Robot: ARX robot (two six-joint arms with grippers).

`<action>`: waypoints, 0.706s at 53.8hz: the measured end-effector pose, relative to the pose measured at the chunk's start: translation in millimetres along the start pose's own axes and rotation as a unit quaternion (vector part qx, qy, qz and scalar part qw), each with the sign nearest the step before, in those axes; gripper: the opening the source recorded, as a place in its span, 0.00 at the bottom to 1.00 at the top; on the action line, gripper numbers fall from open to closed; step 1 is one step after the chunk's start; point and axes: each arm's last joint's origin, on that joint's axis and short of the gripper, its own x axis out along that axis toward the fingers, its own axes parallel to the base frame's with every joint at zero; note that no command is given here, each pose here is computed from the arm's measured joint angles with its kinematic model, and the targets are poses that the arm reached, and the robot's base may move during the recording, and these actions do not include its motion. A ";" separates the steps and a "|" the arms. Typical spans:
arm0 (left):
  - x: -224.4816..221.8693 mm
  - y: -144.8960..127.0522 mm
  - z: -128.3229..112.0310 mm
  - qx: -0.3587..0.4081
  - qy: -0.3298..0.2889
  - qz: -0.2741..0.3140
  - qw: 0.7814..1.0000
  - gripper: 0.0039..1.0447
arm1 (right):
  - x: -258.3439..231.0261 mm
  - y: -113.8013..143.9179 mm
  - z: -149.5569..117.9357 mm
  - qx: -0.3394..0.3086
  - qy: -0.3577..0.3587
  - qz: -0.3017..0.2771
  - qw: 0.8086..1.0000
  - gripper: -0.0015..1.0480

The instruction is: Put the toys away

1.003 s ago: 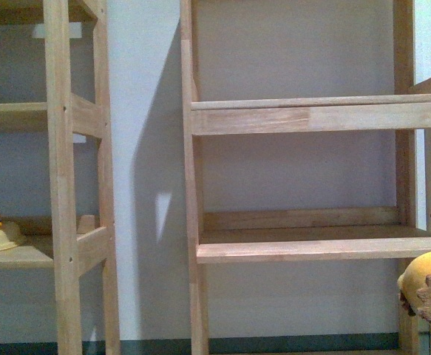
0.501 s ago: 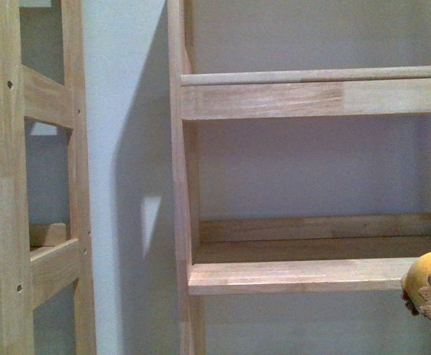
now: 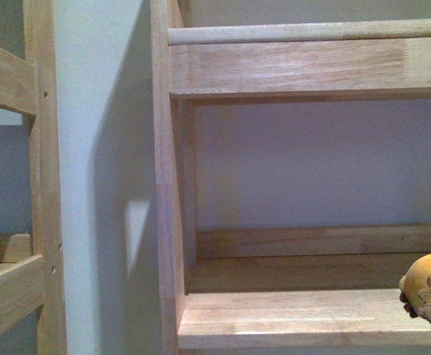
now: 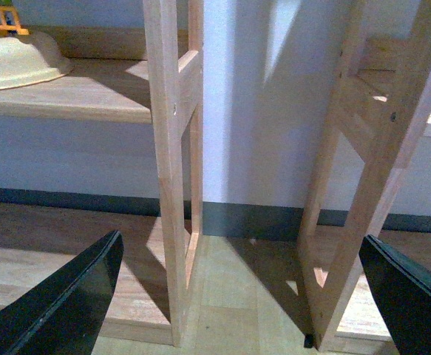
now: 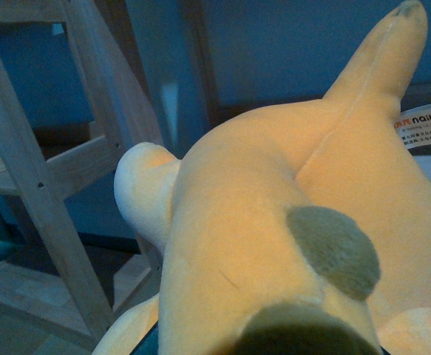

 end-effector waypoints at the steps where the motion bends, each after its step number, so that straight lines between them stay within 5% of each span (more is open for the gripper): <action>1: 0.0 0.0 0.0 0.000 0.000 0.000 1.000 0.95 | 0.0 0.0 0.0 0.000 0.000 0.000 1.000 0.17; 16: 0.0 0.0 0.0 0.000 0.000 0.000 1.000 0.95 | 0.0 -0.1 0.0 0.000 0.000 -0.001 1.000 0.17; 21: 0.0 0.0 0.0 0.000 0.000 0.000 1.000 0.95 | 2.2 -0.3 5.1 -0.046 0.033 -0.033 0.998 0.17; 38: 0.0 0.0 0.0 0.000 0.000 0.000 1.000 0.95 | 14.4 21.1 80.2 -0.139 -0.063 -0.016 0.988 0.17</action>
